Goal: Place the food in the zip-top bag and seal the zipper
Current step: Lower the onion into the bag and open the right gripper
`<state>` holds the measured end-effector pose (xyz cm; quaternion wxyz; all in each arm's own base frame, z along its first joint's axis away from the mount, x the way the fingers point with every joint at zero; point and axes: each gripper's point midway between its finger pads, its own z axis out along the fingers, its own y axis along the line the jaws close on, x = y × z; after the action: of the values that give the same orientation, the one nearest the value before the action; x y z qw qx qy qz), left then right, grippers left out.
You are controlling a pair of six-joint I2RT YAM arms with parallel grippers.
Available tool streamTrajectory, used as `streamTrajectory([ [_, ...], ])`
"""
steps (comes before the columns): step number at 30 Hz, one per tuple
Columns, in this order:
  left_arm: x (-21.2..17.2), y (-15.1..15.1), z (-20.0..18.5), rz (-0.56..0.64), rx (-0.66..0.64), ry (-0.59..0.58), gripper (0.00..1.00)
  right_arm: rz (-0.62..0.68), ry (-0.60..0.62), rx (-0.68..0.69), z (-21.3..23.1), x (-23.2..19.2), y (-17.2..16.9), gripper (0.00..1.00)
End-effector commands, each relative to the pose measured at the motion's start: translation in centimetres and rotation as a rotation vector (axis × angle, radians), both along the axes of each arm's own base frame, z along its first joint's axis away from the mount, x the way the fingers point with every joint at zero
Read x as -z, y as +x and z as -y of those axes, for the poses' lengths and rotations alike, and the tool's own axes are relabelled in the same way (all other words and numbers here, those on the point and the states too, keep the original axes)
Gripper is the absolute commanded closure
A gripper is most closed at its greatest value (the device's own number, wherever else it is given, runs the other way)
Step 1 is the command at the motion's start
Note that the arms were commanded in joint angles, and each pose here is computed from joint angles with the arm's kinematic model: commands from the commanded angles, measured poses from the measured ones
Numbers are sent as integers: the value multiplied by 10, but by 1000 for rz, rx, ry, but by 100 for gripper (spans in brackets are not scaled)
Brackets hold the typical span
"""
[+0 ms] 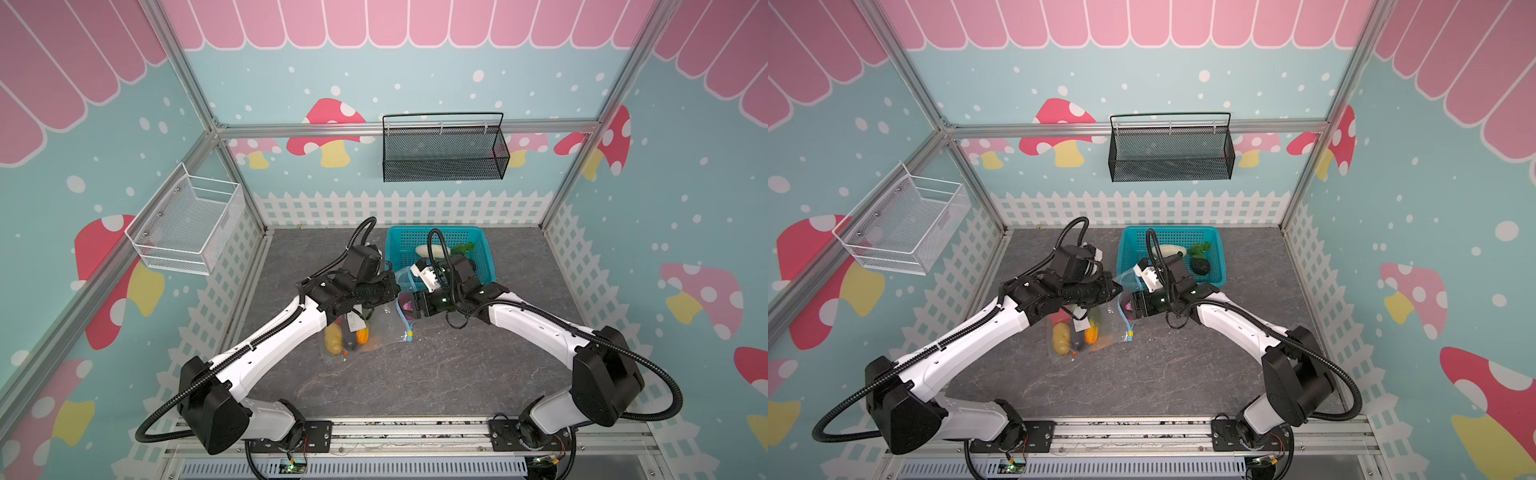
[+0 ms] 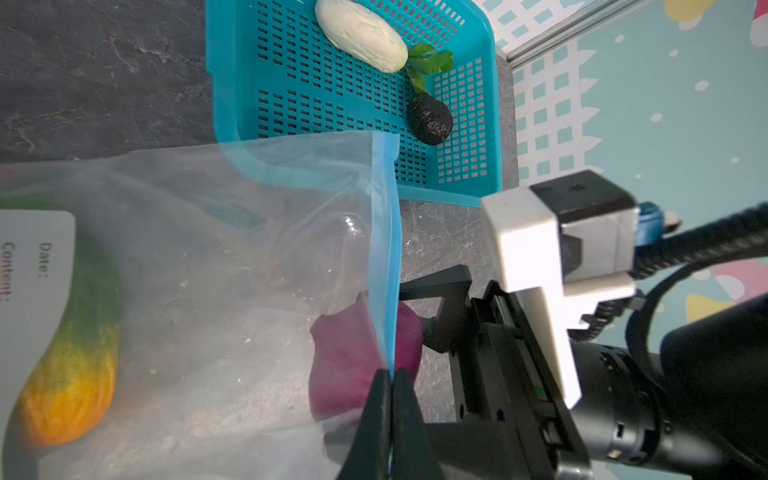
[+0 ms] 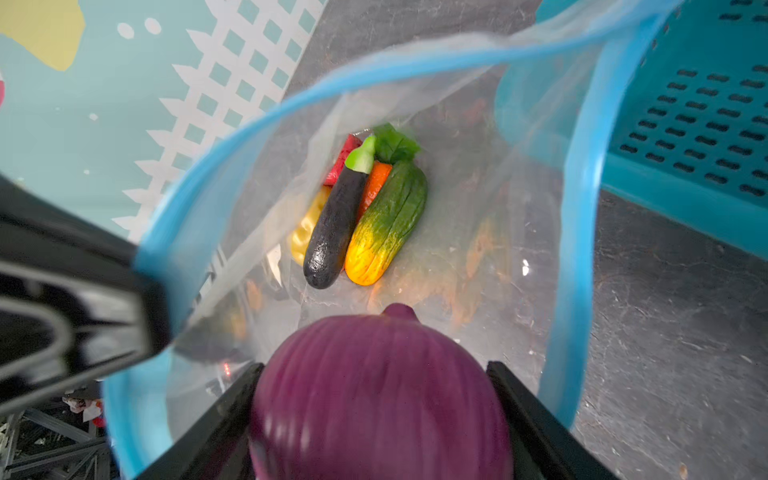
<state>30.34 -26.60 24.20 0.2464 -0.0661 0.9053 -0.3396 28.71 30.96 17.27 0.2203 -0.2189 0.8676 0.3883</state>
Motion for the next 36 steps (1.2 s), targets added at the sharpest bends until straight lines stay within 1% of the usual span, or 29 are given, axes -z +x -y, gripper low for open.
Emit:
streamTrajectory([
  [1, -17, -1, -6, 37, -14, -13, 100, 35, -38, 2, 2, -5, 5, 52],
  [5, -17, -2, -8, 42, -18, -10, 100, 35, -74, 9, 5, -1, 7, 52],
  [20, -19, -2, -10, 51, -21, -11, 100, 37, -95, 14, 6, 4, 9, 44],
  [28, -17, -3, -11, 49, -25, -7, 100, 42, -97, 15, 4, 4, 12, 34],
  [36, -16, -4, -13, 51, -28, -1, 100, 42, -100, 14, 2, 4, 12, 29],
])
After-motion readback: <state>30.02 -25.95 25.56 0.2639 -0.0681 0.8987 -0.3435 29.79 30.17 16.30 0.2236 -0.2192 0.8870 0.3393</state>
